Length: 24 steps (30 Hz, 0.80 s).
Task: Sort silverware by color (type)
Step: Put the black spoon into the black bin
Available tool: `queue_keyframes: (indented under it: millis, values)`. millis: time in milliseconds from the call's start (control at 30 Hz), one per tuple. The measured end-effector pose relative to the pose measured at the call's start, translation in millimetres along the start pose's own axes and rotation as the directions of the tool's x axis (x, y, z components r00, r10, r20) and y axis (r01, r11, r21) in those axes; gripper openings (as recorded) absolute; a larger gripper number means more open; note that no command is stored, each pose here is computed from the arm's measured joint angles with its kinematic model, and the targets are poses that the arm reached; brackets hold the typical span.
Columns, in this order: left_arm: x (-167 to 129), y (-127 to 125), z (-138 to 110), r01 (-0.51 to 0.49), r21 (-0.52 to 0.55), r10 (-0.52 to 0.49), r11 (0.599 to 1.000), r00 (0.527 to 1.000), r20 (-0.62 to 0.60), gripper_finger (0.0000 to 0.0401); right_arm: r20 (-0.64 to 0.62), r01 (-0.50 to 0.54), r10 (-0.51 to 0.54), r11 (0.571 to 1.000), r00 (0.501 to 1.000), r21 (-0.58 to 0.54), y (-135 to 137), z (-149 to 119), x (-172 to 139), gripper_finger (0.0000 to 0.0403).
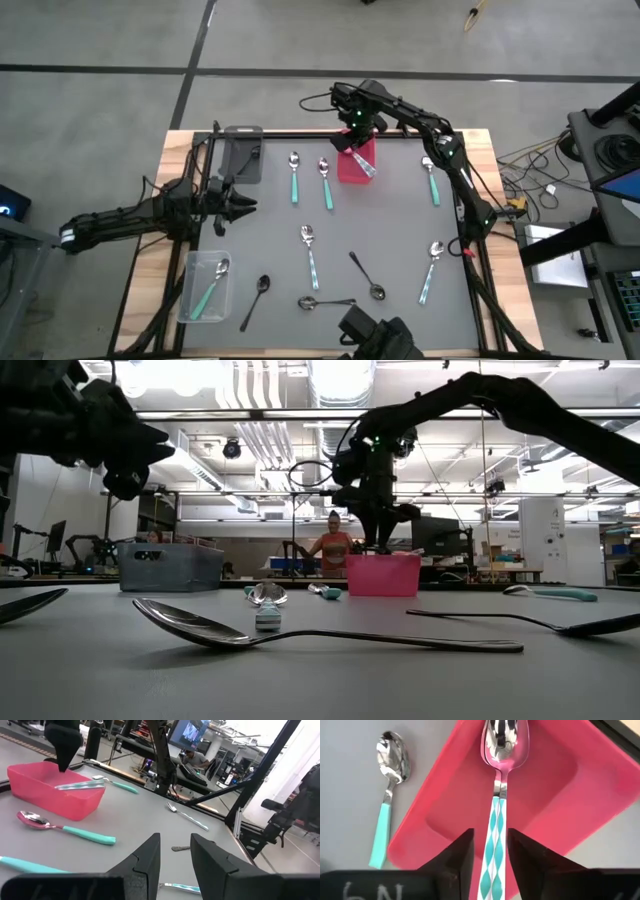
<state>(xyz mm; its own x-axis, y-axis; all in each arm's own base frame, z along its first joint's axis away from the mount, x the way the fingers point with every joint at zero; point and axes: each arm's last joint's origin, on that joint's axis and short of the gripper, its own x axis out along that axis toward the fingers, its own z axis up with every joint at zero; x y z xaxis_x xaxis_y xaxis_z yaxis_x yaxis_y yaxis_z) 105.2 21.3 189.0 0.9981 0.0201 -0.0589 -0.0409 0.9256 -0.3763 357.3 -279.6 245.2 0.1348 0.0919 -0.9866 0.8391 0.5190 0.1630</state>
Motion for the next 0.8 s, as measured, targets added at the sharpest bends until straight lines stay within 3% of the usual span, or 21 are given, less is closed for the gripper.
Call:
queue_keyframes:
  millis: [133,333,433,567,800]
  values:
    - [1,3,-8,-0.009,-0.035,0.008,0.999,1.000,-0.022,0.0089,0.065,-0.002,0.006,0.998,0.998,-0.062,7,-8,-21,0.0113]
    - [3,9,-21,-0.033,-0.185,0.022,0.982,0.998,-0.060,0.0089,0.314,0.079,-0.002,0.970,0.949,-0.230,46,-32,-65,0.0103]
    - [3,12,-28,-0.053,-0.279,0.032,0.959,0.996,-0.082,0.0089,0.437,0.127,0.032,0.936,0.899,-0.329,72,-50,-86,0.0096]
    - [5,13,-31,-0.093,-0.374,0.063,0.923,0.994,-0.092,0.0089,0.549,0.167,0.154,0.856,0.822,-0.490,106,-74,-104,0.0089]
    - [8,10,-30,-0.081,-0.454,0.045,0.887,0.995,-0.090,0.0089,0.610,0.199,0.309,0.757,0.730,-0.622,134,-105,-102,0.0077]
